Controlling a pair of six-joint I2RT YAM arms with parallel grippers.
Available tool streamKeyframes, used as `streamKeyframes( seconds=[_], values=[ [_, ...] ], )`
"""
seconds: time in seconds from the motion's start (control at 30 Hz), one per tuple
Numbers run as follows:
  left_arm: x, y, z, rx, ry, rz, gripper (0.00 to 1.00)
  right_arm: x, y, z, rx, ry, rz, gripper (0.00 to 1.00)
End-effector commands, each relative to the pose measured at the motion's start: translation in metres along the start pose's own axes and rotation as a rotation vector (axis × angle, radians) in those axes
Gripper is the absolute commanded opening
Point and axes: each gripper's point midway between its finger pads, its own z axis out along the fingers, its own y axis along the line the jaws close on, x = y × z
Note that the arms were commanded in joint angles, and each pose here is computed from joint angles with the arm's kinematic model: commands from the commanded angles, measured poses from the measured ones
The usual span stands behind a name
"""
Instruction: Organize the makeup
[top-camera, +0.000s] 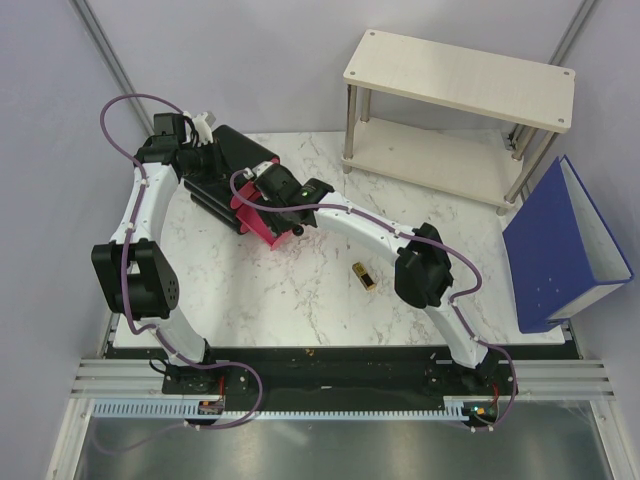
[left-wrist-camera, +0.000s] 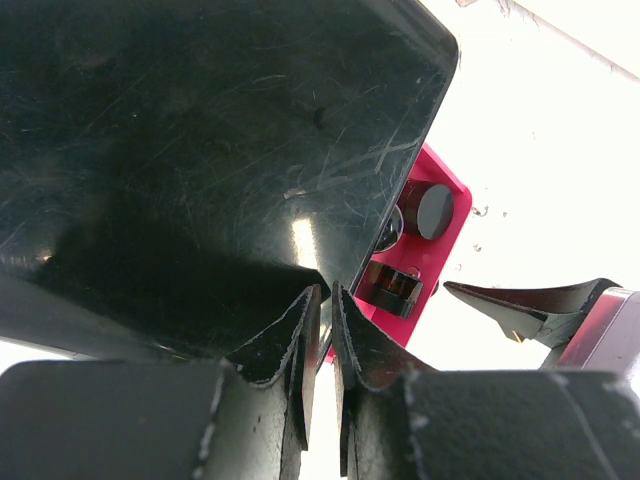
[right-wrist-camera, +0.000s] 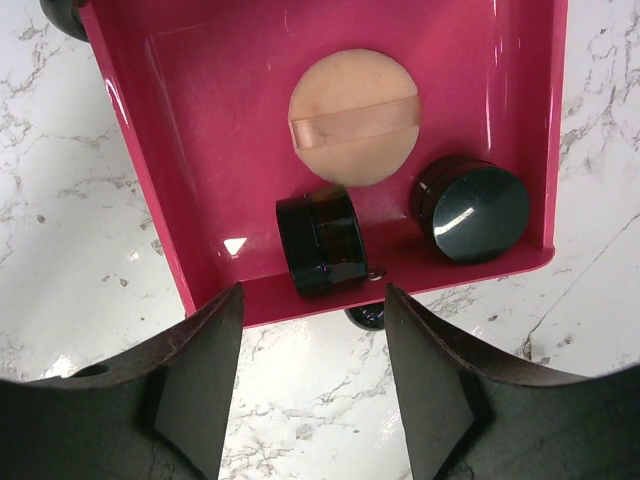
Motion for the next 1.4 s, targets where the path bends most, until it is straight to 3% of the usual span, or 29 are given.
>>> streamKeyframes(
  seconds=[0.0,0.93,1.37],
  values=[
    [0.102,0.046,0.015,-0.155,0.376,-0.101,0.2,-0.014,0.0,-0.007,0.01,-0.049,0.01,0.64],
    [0.102,0.044,0.014,-0.149,0.37,-0.098,0.2,0.008,-0.005,0.033,0.007,-0.013,0.072,0.49],
    [0.102,0.045,0.012,-0.154,0.369,-0.098,0.2,0.003,-0.006,0.046,-0.082,-0.024,0.161,0.42]
  ],
)
